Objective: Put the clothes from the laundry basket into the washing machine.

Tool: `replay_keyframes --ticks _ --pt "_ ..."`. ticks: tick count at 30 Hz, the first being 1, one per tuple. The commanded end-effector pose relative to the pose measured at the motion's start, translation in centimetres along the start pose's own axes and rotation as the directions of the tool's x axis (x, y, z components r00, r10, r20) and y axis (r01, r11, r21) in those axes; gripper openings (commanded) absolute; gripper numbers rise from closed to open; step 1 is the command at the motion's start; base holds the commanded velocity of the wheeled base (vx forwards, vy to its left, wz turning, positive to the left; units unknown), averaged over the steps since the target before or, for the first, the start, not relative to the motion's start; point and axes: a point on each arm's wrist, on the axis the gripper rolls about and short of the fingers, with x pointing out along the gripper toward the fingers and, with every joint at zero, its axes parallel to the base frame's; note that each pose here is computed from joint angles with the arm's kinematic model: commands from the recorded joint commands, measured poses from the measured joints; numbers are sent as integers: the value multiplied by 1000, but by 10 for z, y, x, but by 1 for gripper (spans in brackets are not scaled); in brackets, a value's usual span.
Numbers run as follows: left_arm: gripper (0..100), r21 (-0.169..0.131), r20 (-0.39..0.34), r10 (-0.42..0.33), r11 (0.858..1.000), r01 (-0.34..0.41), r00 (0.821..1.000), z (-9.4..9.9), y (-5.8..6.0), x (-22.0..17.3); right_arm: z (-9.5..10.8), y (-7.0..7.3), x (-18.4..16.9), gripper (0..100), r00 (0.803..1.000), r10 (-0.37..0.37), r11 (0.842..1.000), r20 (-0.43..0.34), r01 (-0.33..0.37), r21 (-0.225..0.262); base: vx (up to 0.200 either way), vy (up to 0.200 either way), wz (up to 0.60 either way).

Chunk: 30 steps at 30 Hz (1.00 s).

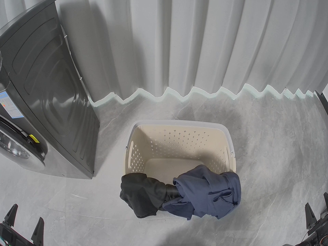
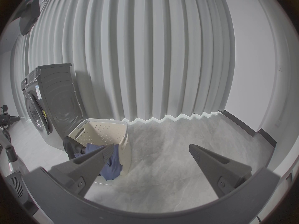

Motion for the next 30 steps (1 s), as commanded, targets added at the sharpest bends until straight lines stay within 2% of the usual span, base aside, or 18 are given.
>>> replay_keyframes --ticks 1,30 --pt "100 0 0 1 1000 -1 1000 -5 0 0 -5 0 1 100 1000 0 1000 -9 0 0 0 200 0" --pt "100 0 0 1 1000 -1 1000 -5 0 0 -5 0 1 100 1000 -2 1000 -7 2 0 0 200 0"
